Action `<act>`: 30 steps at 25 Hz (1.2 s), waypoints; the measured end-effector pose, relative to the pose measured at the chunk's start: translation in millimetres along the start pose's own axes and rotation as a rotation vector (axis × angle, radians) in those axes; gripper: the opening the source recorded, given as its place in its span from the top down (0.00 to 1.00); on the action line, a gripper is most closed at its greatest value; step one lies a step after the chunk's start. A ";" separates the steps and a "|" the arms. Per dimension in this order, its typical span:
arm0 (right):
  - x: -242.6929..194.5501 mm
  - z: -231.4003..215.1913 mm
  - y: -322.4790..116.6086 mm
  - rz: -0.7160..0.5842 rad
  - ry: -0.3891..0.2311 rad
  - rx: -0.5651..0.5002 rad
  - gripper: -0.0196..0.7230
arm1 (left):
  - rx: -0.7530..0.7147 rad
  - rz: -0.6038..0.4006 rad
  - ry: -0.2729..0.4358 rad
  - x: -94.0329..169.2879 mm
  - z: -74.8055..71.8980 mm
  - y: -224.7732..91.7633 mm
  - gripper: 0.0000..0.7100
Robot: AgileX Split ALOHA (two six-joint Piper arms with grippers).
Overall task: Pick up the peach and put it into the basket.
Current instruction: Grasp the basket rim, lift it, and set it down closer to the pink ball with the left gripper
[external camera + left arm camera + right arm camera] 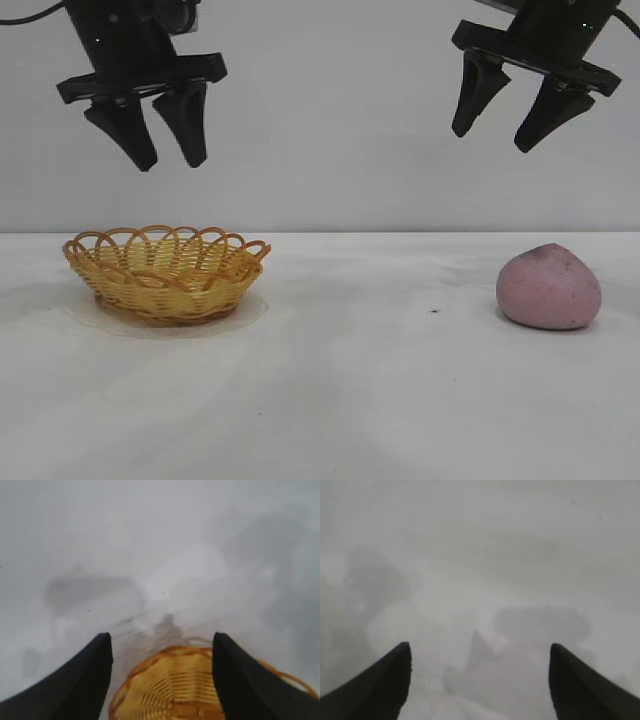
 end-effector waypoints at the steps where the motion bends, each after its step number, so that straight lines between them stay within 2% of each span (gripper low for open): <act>1: 0.0 0.0 0.0 0.000 0.000 0.000 0.25 | -0.031 0.022 0.009 1.9 1.2 -1.5 0.39; 5: 0.0 0.0 0.0 0.000 0.000 0.000 0.25 | -0.175 0.096 0.021 12.7 3.1 -3.7 0.39; 10: 0.0 0.7 -1.1 0.007 0.004 0.000 0.25 | -0.303 0.229 -0.013 15.8 1.7 -13.1 0.39; 12: 0.0 0.8 -1.3 0.009 0.005 0.000 0.25 | -0.326 0.286 -0.027 7.4 2.4 -19.4 0.39; 19: 0.0 1.0 -1.6 0.010 0.007 0.001 0.25 | -0.335 0.373 -0.042 -33.6 7.0 -30.5 0.39; 25: 0.0 1.2 -1.9 0.012 0.008 0.001 0.25 | -0.356 0.440 -0.018 -61.9 15.9 -43.3 0.39; 28: 0.0 1.3 -2.1 0.014 0.009 0.001 0.25 | -0.357 0.457 -0.018 -69.7 17.2 -47.5 0.56; 30: 0.0 1.3 -2.1 0.014 0.009 0.001 0.25 | -0.354 0.463 -0.019 -69.4 17.2 -48.2 0.80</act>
Point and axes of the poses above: a point on each arm's last joint axis where the gripper is mounted, x pointing back along that axis away from the gripper, z along the wrist's bending axis when the last joint is at zero, y = z × x, the point moved 6 cm from there along -x, pointing out along that axis toward the gripper, and after that the axes turned 6 degrees about x, right-handed, at the moved point
